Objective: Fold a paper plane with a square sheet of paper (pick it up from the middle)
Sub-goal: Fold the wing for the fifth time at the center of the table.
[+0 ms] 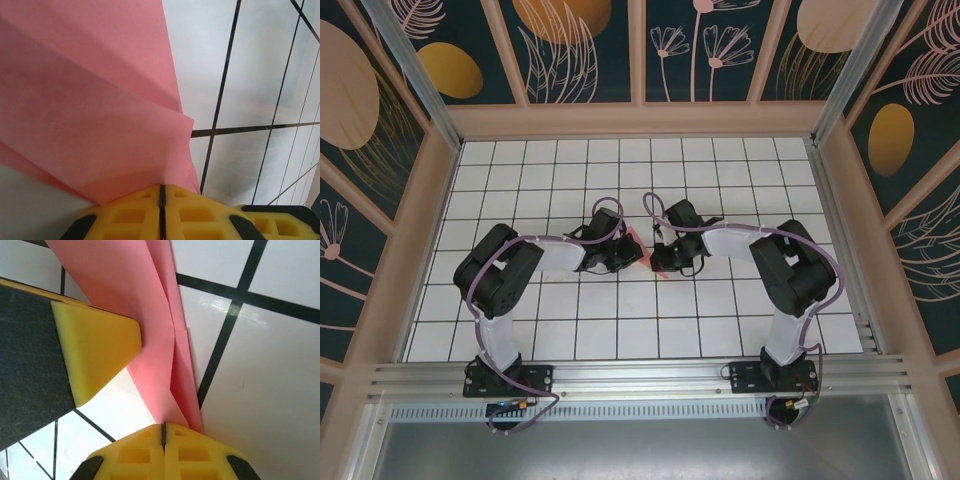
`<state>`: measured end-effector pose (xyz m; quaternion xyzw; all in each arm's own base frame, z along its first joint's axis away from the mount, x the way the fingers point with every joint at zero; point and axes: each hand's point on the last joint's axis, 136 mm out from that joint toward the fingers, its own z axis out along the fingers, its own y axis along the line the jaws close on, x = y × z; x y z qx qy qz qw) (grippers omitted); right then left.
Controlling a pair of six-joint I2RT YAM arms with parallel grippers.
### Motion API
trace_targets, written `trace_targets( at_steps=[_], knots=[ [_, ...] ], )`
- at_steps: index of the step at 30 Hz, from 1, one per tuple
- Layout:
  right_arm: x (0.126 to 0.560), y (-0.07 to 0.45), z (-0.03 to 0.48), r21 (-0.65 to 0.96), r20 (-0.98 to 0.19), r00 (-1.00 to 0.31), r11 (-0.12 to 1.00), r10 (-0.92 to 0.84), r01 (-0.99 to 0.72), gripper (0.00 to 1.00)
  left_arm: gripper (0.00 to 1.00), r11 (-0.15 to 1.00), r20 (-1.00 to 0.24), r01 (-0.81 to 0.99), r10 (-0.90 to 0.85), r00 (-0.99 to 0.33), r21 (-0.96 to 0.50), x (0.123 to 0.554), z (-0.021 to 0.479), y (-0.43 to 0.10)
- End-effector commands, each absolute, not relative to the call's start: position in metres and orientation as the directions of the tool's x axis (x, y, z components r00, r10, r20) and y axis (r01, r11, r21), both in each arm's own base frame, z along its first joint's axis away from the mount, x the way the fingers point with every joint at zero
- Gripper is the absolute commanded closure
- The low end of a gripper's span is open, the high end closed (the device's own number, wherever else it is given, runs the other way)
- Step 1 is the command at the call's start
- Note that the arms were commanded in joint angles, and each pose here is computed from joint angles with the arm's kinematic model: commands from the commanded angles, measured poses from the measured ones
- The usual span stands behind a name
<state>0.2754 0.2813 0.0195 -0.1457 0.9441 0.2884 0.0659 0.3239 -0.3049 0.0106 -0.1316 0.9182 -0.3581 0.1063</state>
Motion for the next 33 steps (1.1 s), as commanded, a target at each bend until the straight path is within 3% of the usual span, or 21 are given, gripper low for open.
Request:
trace_targets(
  at_steps=[1,12,33],
  knots=[
    [0.261,0.258,0.004,0.476,-0.134,-0.96,0.834,-0.246,-0.28,0.96,0.88,0.853,-0.093,-0.289,-0.362,-0.928,-0.434,0.304,-0.057,-0.248],
    [0.252,0.266,0.012,0.556,-0.125,-0.96,0.783,-0.251,-0.277,0.96,0.88,0.853,-0.099,-0.282,-0.358,-0.928,-0.439,0.305,-0.055,-0.248],
    [0.223,0.23,-0.012,0.494,-0.023,-0.979,0.849,-0.204,-0.188,0.95,0.89,0.856,-0.095,-0.292,-0.363,-0.927,-0.426,0.303,-0.058,-0.245]
  ],
)
